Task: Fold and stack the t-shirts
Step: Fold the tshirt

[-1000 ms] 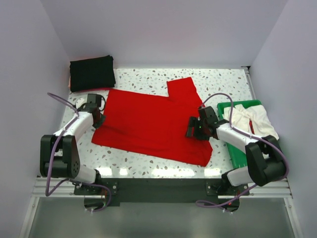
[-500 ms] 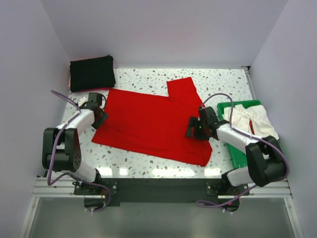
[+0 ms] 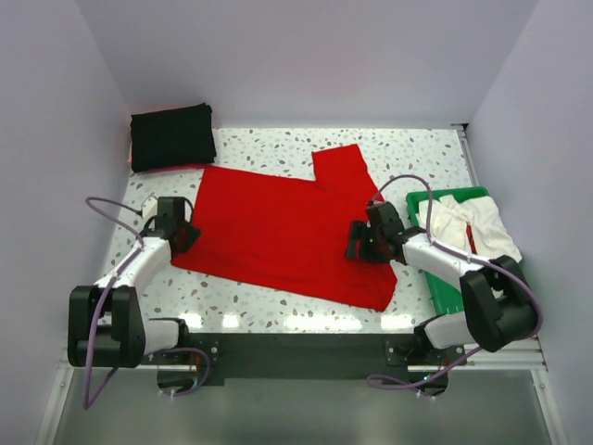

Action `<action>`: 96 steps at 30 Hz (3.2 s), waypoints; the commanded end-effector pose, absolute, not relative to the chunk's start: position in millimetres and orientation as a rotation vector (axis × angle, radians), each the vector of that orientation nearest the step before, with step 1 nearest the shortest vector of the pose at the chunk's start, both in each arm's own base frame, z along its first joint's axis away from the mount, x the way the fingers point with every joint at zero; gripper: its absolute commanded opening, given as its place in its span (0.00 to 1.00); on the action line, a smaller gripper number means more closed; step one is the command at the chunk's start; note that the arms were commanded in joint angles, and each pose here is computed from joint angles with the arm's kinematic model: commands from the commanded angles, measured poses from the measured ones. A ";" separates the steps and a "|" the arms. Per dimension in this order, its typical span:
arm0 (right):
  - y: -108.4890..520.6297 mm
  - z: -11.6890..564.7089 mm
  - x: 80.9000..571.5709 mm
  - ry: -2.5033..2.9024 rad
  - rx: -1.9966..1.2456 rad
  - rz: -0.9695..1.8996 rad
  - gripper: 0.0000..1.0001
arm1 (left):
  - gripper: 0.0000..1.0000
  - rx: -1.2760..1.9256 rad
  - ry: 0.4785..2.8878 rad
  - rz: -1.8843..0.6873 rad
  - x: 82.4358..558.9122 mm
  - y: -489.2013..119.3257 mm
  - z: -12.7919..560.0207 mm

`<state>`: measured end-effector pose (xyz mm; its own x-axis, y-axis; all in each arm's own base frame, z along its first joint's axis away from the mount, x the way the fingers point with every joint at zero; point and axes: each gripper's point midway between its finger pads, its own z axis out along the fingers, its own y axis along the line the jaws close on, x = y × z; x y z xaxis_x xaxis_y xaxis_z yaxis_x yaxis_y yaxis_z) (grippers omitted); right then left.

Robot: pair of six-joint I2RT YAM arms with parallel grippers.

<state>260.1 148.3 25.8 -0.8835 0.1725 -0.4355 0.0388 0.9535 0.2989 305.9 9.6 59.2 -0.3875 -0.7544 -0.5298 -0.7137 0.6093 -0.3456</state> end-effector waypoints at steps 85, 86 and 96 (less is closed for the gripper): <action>165.7 136.3 486.9 2.324 0.236 0.312 0.72 | 0.34 -1.010 2.191 0.163 509.1 25.8 52.1; 165.4 135.2 487.8 2.326 0.235 0.312 0.72 | 0.34 -1.013 2.197 0.169 509.3 26.5 49.2; 158.6 118.6 497.8 2.345 0.249 0.297 0.72 | 0.41 -1.014 2.209 0.182 514.6 26.4 39.8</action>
<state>482.8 159.8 100.8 -0.7367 0.2597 -0.6244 0.1125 0.9575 0.2655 504.1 23.6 23.7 -0.4816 -0.6284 -0.6110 -0.7179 0.6827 -0.1363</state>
